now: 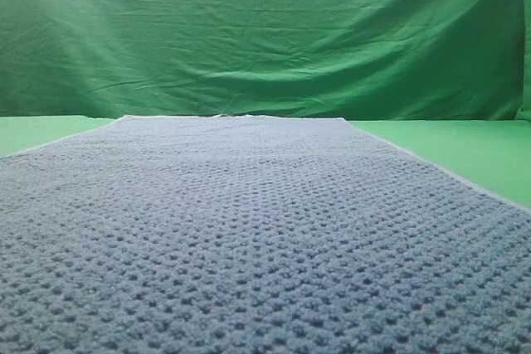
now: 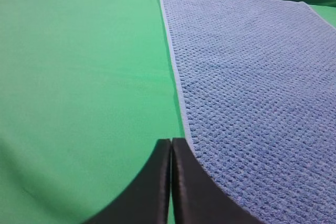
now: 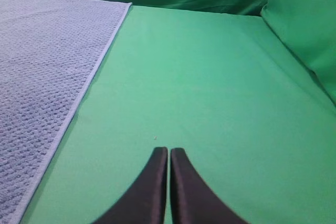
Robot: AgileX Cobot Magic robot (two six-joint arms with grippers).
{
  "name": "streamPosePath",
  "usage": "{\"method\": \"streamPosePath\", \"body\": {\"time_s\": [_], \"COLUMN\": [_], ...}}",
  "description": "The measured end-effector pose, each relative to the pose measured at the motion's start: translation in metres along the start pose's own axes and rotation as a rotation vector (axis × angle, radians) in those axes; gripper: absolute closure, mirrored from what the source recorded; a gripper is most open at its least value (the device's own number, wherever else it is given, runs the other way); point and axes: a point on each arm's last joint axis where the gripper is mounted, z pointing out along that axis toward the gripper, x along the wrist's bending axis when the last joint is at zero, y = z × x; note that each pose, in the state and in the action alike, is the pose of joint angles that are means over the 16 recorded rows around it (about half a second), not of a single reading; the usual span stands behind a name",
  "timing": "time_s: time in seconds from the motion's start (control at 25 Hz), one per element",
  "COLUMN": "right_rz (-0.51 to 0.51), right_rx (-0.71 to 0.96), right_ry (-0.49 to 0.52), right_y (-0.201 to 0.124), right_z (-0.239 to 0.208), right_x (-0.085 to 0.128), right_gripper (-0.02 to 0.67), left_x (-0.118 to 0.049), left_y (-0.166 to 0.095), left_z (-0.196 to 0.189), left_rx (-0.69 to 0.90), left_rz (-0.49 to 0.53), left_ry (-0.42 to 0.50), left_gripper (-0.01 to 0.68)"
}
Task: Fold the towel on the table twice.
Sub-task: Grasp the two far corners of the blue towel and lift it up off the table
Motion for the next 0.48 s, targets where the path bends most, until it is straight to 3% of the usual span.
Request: {"method": "streamPosePath", "body": {"time_s": [0.48], "right_rz": [0.000], "right_rx": [0.000], "right_ry": [0.000], "right_y": [0.0000], "right_z": [0.0000], "right_x": [0.0000], "right_gripper": [0.649], "left_x": [0.0000], "left_y": [0.0000], "left_z": [0.0000], "left_rx": [0.000], "left_rz": [0.000], "left_ry": [0.000], "left_gripper": [0.673]}}
